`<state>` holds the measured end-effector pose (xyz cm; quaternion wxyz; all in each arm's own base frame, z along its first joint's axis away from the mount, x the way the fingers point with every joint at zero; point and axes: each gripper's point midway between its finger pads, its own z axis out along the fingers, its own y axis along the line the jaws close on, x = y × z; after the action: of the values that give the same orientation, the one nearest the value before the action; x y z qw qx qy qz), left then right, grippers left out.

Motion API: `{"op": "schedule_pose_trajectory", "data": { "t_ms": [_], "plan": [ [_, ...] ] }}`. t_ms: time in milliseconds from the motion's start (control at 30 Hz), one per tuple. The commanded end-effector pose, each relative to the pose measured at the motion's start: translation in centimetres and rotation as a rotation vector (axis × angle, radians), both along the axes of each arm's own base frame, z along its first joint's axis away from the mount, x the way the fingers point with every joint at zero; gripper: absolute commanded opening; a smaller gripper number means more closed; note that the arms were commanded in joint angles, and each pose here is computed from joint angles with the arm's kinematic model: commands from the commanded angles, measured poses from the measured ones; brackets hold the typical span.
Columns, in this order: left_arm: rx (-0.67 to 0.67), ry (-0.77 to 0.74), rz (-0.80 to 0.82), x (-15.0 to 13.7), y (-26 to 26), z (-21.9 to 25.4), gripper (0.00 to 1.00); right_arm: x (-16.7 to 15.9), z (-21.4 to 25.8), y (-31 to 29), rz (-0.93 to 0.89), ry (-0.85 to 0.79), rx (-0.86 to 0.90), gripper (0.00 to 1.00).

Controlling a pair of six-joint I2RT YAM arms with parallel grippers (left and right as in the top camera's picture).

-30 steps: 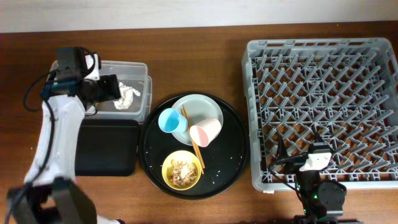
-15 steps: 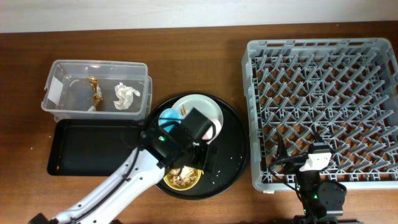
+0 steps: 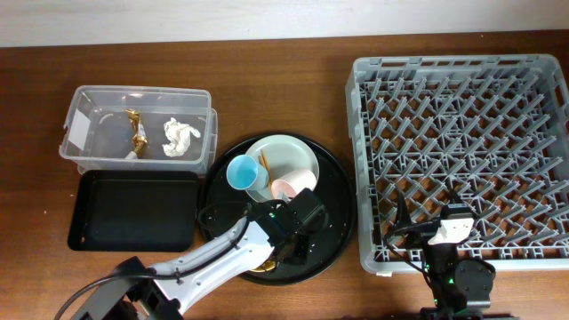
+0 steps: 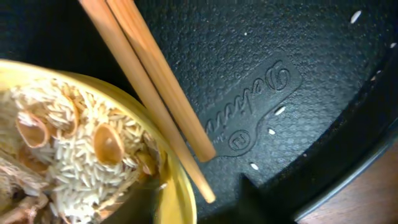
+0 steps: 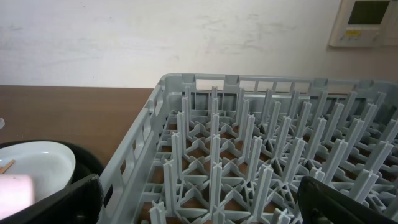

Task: Sort waste into correct bins and load items into the dishwasher rack
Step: 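Grasp the rim of the yellow bowl with the left gripper, then carry the yellow bowl left over the black tray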

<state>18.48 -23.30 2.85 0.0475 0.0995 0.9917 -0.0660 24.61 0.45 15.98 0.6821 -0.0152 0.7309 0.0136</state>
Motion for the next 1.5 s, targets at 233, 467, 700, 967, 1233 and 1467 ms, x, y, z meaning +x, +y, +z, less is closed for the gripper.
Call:
{"op": "schedule_pose_trajectory", "data": {
  "t_ms": [233, 467, 700, 967, 1233, 1467],
  "plan": [
    [0.039, -0.066, 0.003, 1.3, 0.3, 0.7, 0.01, 0.0, -0.2, 0.2, 0.008, 0.002, -0.005, 0.98],
    [0.184, -0.321, 0.062, 4.8, 3.9, 7.7, 0.01, 0.0, -0.2, 0.2, 0.008, 0.002, -0.005, 0.98],
    [0.172, -0.305, 0.058, 4.5, 3.7, 7.6, 0.01, 0.0, -0.2, 0.2, 0.008, 0.002, -0.005, 0.98],
    [0.207, -0.283, 0.078, 4.5, 5.0, 7.4, 0.00, 0.0, -0.2, 0.2, 0.008, 0.002, -0.005, 0.98],
    [0.032, -0.147, 0.235, 8.6, 14.5, 9.2, 0.00, 0.0, -0.2, 0.2, 0.008, 0.002, -0.005, 0.98],
    [-0.108, -0.255, 0.528, 10.4, 25.3, 12.3, 0.00, 0.0, -0.2, 0.2, 0.008, 0.001, -0.005, 0.98]
  ]
}}
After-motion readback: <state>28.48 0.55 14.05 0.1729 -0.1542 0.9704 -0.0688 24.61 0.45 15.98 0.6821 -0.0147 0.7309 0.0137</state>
